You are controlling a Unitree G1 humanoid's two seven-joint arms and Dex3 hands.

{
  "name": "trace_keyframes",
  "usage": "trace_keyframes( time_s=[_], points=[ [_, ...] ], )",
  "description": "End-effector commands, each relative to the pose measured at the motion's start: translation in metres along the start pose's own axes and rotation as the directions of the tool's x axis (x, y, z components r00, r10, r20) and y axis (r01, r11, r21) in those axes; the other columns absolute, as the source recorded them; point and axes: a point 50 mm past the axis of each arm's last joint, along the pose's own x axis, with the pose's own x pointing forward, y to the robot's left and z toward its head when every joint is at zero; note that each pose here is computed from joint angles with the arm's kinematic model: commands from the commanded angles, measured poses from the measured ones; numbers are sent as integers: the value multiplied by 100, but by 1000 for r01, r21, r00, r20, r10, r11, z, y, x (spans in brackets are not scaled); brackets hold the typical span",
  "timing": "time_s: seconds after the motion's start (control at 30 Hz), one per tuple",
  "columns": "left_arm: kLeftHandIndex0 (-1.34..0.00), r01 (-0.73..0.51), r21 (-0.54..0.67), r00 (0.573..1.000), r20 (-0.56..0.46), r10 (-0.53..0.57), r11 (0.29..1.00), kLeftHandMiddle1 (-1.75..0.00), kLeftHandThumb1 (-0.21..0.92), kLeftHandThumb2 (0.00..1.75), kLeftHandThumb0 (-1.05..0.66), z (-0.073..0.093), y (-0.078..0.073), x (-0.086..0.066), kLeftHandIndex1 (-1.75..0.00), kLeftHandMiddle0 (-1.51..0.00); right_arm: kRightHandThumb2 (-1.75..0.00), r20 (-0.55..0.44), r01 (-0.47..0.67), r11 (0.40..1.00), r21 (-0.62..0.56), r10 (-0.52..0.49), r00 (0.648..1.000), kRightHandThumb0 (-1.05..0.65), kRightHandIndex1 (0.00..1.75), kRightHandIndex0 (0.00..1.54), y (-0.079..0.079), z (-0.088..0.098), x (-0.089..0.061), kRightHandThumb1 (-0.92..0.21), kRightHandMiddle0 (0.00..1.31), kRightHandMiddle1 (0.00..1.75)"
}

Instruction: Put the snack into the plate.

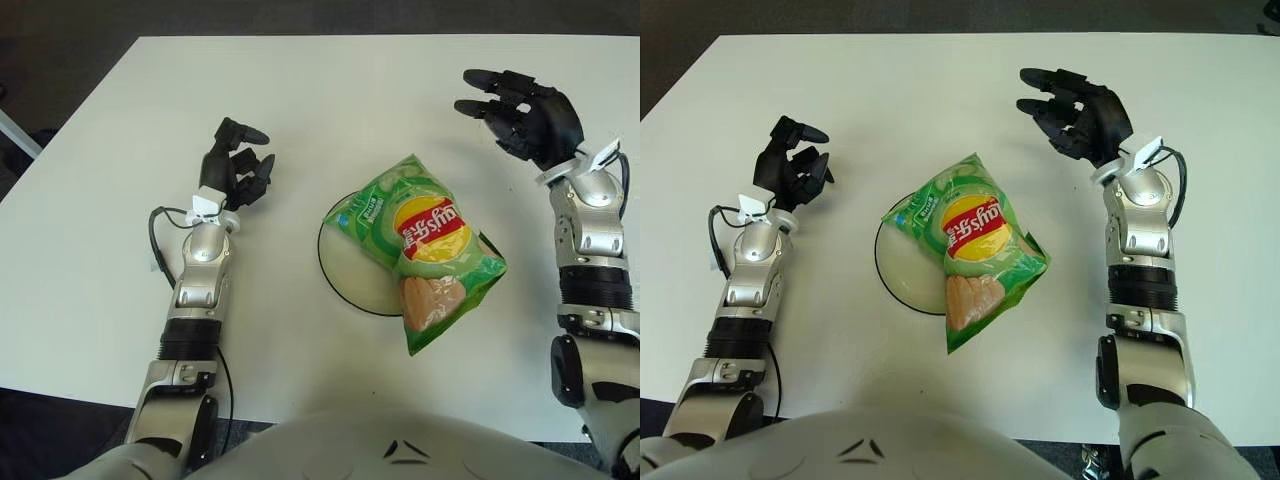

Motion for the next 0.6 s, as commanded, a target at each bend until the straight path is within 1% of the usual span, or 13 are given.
trace_keyframes(
  time_s=[0.0,0.07,0.1,0.17,0.2,0.27,0.3,0.37,0.47,0.57],
  points=[
    [-36,-10,-16,985,-171,7,1000,-175,92,37,-35,-36,-2,-31,-159,-89,-29,-49,72,992,106,-67,997,-34,9,94,3,-12,-12,-92,48,122],
    [-36,-10,-16,985,-172,7,1000,-175,92,37,-35,-36,-2,-31,-159,-89,-31,-73,120,978,169,-109,991,-35,13,99,8,-22,-18,-92,44,137],
    [-36,-10,-16,985,-172,7,1000,-175,92,37,-35,-36,-2,-31,-159,-89,-30,-84,141,971,194,-126,988,-35,17,100,10,-26,-21,-92,44,139],
    [-36,-10,-15,985,-172,7,1000,-175,92,37,-35,-36,-1,-30,-159,-89,-30,-110,178,954,243,-156,982,-35,45,93,16,-36,-27,-92,44,145],
    [-36,-10,-15,985,-172,7,1000,-175,92,37,-35,-36,-1,-30,-159,-89,-30,-123,193,945,264,-166,978,-35,55,90,19,-41,-30,-92,44,146],
    [-36,-9,-14,985,-171,7,1000,-175,92,37,-35,-36,-1,-30,-159,-89,-29,-140,211,933,290,-177,974,-35,65,87,24,-48,-35,-92,44,148],
    [-36,-9,-14,985,-171,7,1000,-175,92,37,-35,-36,-1,-30,-159,-89,-25,-146,217,930,298,-180,973,-23,79,81,25,-50,-38,-92,43,148],
    [-36,-9,-13,985,-171,6,1000,-175,92,37,-35,-36,-1,-30,-159,-89,-21,-157,223,924,311,-181,971,-12,93,76,29,-56,-42,-92,41,148],
    [-36,-8,-13,985,-170,6,1000,-175,92,37,-35,-37,-1,-30,-159,-89,-19,-168,228,918,324,-181,969,-4,104,71,35,-60,-48,-92,39,148],
    [-36,-8,-13,985,-170,5,1000,-175,92,37,-35,-37,-1,-30,-159,-89,-19,-187,228,918,326,-174,967,-2,109,70,42,-67,-56,-92,38,147]
  ],
)
